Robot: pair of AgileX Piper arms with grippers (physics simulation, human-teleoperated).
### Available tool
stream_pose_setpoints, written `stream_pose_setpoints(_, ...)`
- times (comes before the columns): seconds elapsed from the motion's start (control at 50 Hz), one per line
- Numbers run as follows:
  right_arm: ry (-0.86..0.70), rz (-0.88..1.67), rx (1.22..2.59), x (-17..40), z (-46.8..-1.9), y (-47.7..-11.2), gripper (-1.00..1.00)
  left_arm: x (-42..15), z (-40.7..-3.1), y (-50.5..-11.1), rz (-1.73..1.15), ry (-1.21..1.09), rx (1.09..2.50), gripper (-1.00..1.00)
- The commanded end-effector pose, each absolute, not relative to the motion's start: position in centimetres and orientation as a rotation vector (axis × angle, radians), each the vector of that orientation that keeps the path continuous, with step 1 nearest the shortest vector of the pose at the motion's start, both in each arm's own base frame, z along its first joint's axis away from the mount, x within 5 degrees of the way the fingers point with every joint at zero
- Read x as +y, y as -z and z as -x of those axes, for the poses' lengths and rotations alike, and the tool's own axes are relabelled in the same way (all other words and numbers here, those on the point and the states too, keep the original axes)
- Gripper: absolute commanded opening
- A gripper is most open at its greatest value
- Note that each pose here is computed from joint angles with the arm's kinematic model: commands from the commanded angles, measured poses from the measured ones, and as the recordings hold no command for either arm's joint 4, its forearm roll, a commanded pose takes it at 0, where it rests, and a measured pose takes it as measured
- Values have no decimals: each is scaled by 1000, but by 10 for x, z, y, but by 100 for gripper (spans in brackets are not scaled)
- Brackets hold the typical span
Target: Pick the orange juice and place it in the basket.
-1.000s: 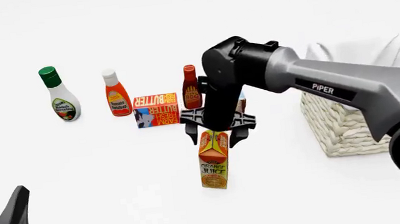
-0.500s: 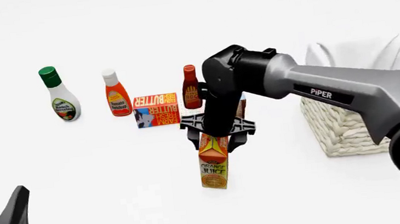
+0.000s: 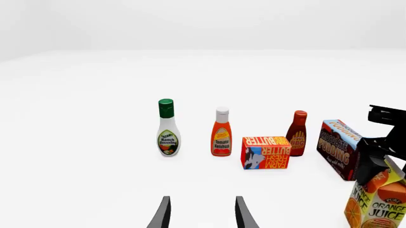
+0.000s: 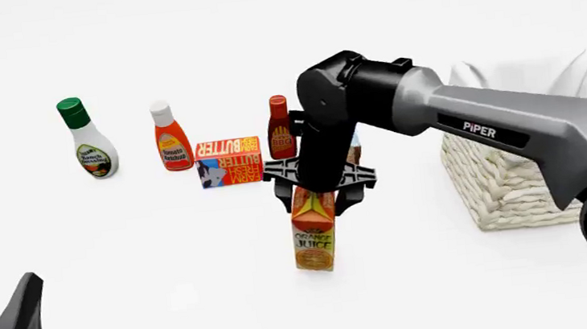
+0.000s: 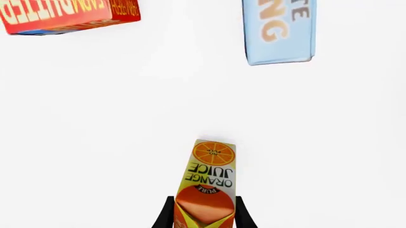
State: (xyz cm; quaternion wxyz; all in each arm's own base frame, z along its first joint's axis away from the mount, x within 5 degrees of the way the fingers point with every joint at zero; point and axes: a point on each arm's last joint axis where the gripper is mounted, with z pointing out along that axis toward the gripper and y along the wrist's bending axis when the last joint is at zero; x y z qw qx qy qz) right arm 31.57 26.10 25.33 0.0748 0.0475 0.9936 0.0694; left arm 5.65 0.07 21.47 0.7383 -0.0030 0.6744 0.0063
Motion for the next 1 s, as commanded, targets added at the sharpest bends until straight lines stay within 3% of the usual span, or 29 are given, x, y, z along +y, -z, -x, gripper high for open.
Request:
stream_pose_setpoints(0.02, -233, -145, 2959, 260, -312, -278, -100, 1, -56, -215, 6, -14, 1480, 100)
stream_pose_setpoints(1.0, -330, -40, 2865, 231, -268, -333, -100, 1, -56, -215, 6, -14, 1480, 100)
